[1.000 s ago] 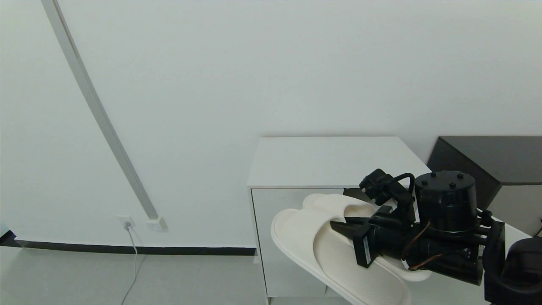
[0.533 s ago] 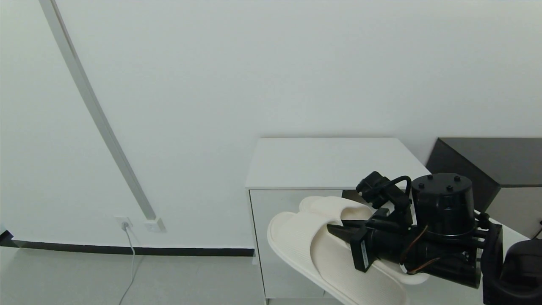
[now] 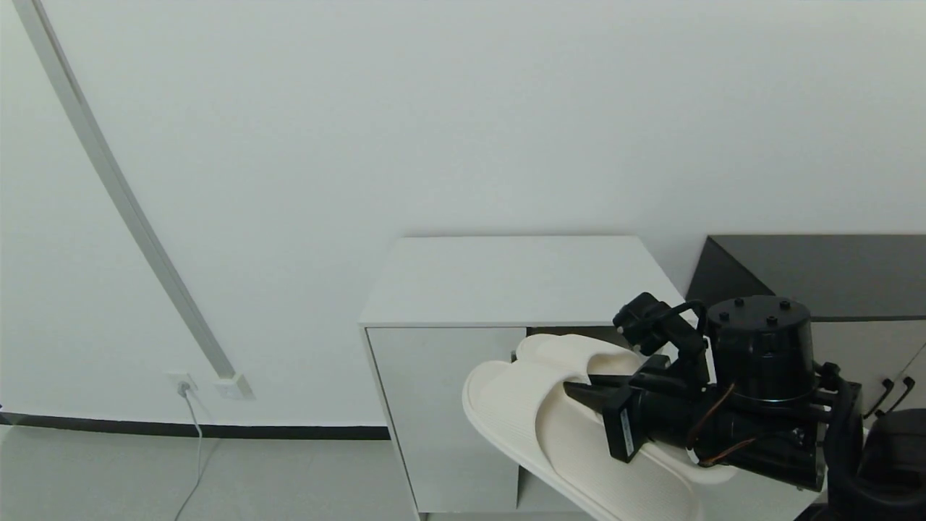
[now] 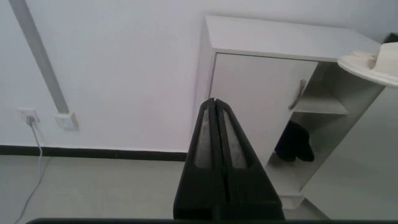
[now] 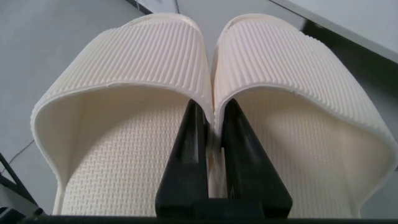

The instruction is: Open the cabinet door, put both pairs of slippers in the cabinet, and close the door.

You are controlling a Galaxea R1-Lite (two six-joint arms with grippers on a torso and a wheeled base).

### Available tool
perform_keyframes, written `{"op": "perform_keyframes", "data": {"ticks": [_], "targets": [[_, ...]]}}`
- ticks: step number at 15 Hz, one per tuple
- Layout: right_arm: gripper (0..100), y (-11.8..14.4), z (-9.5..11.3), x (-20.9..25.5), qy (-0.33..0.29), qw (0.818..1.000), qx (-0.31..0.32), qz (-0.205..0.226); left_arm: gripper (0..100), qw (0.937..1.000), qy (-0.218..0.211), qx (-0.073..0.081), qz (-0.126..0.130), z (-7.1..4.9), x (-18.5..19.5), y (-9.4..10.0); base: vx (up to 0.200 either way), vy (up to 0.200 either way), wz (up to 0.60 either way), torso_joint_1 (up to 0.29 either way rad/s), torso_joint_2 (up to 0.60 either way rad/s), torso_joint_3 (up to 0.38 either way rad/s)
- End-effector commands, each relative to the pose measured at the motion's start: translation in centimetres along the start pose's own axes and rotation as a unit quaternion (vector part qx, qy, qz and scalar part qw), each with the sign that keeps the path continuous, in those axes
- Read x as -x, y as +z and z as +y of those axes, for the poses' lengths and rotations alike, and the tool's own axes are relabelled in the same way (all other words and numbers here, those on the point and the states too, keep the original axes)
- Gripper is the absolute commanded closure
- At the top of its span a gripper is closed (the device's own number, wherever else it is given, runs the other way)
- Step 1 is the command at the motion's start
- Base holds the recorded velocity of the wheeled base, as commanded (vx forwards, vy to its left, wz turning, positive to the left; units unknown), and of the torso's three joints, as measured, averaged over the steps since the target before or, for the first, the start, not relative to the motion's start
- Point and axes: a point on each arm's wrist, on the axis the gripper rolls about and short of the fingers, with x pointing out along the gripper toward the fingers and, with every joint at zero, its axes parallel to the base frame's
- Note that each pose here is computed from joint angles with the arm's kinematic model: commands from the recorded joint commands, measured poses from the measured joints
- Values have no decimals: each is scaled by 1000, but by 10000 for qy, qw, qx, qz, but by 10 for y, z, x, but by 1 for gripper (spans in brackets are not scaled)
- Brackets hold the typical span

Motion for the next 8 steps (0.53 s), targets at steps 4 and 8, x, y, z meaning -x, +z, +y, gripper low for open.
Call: {"op": "perform_keyframes", "data": {"ticks": [4,8], "targets": [[100,0,0,0,6,10000,-6,-9,100,10000,-1,3,6,0,0,0,0,-200,0,2,0,-1],[100,-2,0,1,13,10000,-7,7,100,10000,-1,3,6,0,0,0,0,-150,0,3,3,2]]}}
